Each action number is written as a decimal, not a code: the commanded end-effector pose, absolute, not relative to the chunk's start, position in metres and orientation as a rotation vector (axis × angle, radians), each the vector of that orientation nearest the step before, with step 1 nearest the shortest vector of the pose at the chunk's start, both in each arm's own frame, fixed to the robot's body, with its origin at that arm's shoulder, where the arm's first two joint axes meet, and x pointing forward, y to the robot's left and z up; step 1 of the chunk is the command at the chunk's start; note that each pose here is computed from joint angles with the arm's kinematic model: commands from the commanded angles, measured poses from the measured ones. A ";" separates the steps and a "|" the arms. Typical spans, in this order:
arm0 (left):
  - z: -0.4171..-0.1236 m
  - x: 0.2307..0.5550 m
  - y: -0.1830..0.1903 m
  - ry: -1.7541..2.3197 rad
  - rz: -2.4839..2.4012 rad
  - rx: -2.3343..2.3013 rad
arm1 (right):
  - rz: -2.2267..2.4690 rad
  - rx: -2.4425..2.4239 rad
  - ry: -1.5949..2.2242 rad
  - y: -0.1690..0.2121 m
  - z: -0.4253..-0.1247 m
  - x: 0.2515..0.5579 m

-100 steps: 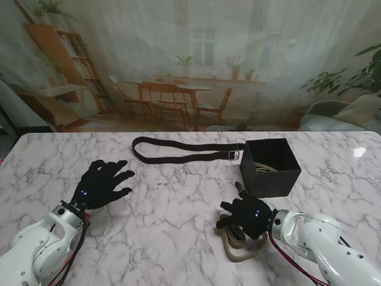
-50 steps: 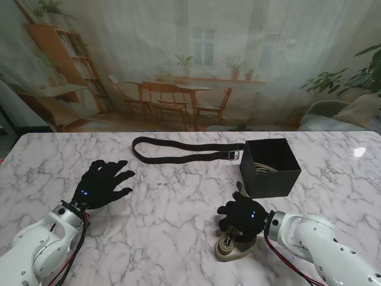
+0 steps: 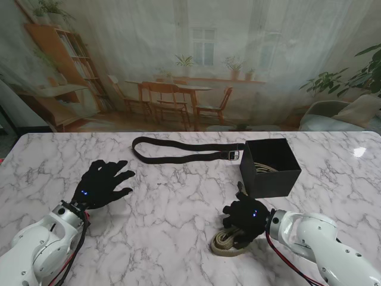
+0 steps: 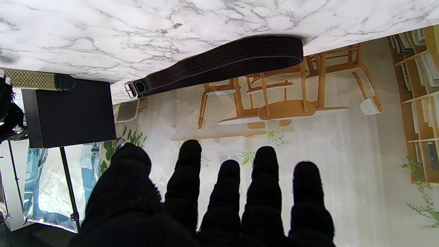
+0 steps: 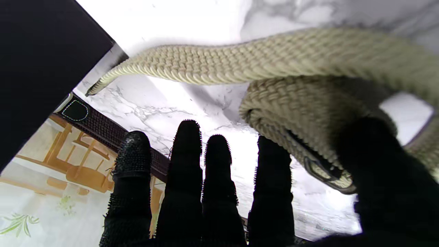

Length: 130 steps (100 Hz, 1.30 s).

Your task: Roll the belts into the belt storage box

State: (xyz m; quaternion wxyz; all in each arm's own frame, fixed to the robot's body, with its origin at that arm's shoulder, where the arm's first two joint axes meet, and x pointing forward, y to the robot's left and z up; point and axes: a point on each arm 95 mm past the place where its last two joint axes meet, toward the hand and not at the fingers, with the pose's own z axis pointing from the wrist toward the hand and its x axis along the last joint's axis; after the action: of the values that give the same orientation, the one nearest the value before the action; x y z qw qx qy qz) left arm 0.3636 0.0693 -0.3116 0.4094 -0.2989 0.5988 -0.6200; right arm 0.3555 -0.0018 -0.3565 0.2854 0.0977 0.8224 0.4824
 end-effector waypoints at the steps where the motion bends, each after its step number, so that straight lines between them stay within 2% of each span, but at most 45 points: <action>1: -0.314 0.364 0.068 1.522 -1.553 -0.762 | 1.285 0.249 2.202 -0.003 -0.360 0.348; 73: -0.314 0.364 0.068 1.527 -1.545 -0.757 | 1.245 0.322 2.189 -0.016 -0.346 0.337; 130: -0.314 0.364 0.069 1.520 -1.542 -0.756 | 1.264 0.335 2.104 -0.043 -0.321 0.315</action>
State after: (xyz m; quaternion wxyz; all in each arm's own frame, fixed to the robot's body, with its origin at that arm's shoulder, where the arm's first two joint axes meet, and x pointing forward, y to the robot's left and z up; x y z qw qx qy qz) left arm 0.3639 0.0695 -0.3118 0.4129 -0.2972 0.5997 -0.6177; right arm 0.3191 -0.0412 -0.3200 0.3226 0.1373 0.7933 0.4978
